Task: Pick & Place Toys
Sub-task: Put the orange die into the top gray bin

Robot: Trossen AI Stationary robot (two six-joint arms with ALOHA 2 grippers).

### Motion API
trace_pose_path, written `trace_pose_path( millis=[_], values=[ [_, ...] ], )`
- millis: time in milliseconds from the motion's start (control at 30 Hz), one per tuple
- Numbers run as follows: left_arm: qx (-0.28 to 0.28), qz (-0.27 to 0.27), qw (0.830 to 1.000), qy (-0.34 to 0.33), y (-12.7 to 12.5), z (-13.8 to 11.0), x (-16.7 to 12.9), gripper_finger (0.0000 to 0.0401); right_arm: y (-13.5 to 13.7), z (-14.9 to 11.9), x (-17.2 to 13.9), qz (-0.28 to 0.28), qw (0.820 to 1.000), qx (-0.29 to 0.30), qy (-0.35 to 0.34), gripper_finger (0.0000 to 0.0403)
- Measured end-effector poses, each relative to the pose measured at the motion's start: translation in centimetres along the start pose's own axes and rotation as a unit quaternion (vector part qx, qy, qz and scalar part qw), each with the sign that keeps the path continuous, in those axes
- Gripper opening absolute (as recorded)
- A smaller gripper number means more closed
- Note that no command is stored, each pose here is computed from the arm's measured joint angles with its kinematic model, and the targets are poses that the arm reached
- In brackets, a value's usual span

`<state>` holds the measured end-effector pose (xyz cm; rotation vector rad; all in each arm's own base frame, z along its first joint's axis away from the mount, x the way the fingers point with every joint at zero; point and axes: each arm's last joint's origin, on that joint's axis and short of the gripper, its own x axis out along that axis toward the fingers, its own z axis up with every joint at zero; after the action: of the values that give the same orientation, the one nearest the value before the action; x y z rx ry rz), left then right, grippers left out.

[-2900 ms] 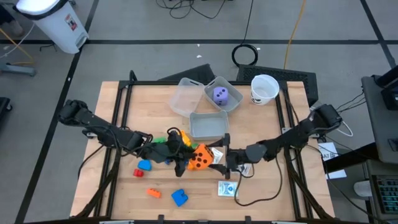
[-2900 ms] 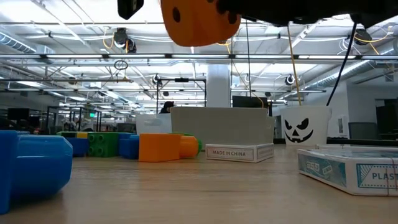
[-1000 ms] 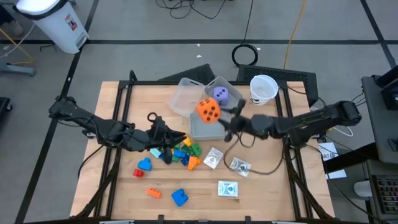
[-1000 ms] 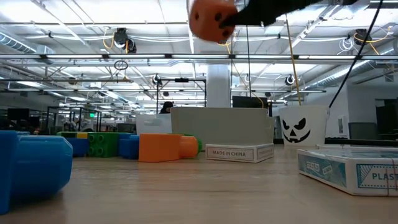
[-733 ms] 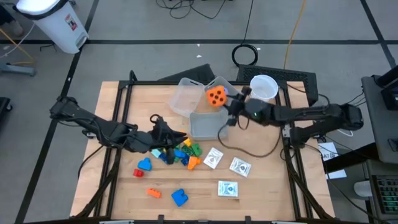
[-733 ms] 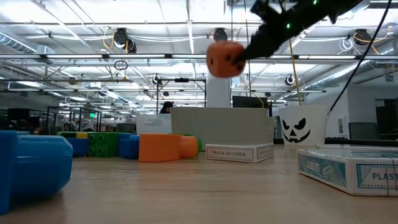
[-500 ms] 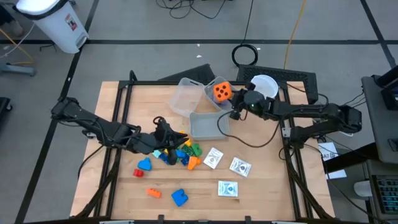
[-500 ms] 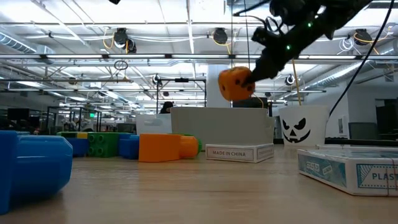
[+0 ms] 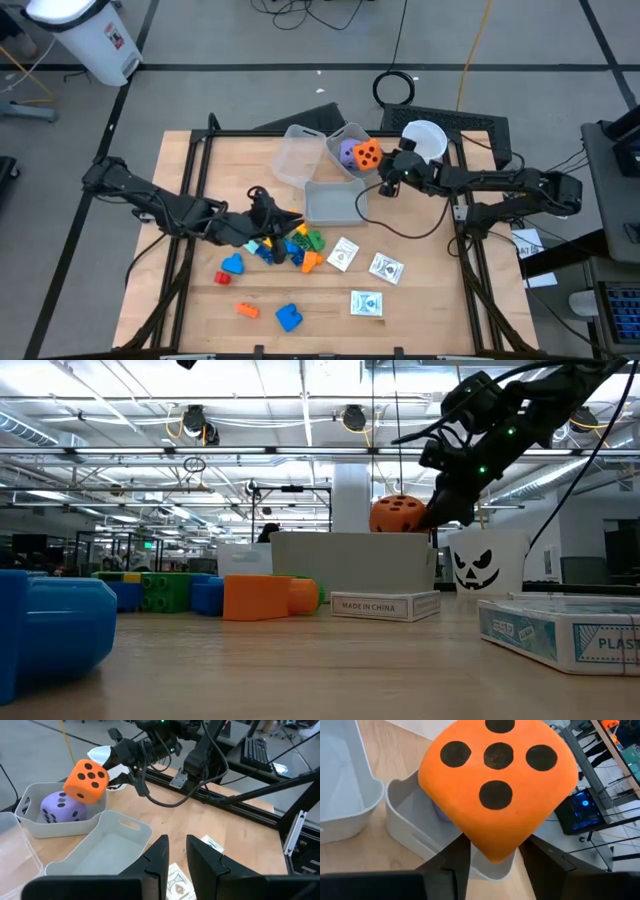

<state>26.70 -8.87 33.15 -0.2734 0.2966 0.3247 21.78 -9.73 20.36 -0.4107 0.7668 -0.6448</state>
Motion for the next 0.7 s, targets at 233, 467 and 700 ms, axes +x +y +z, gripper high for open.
trace_pose_path(
  millis=[233, 467, 700],
  values=[
    [0.006, 0.006, 1.000, 0.002, 0.22, 0.03, 0.13, 0.0072, 0.12, -0.41, -0.18, 0.010, 0.999, -0.027, 0.019, 0.0145],
    [0.003, 0.015, 1.000, 0.000, 0.67, 0.23, 0.44, 0.0072, 0.33, -0.91, -0.22, 0.020, 0.998, -0.028, 0.043, 0.0145],
    [0.001, 0.018, 1.000, 0.000, 0.78, 0.28, 0.51, 0.0072, 0.39, -0.95, -0.25, 0.022, 0.998, -0.025, 0.046, 0.0145]
  ],
)
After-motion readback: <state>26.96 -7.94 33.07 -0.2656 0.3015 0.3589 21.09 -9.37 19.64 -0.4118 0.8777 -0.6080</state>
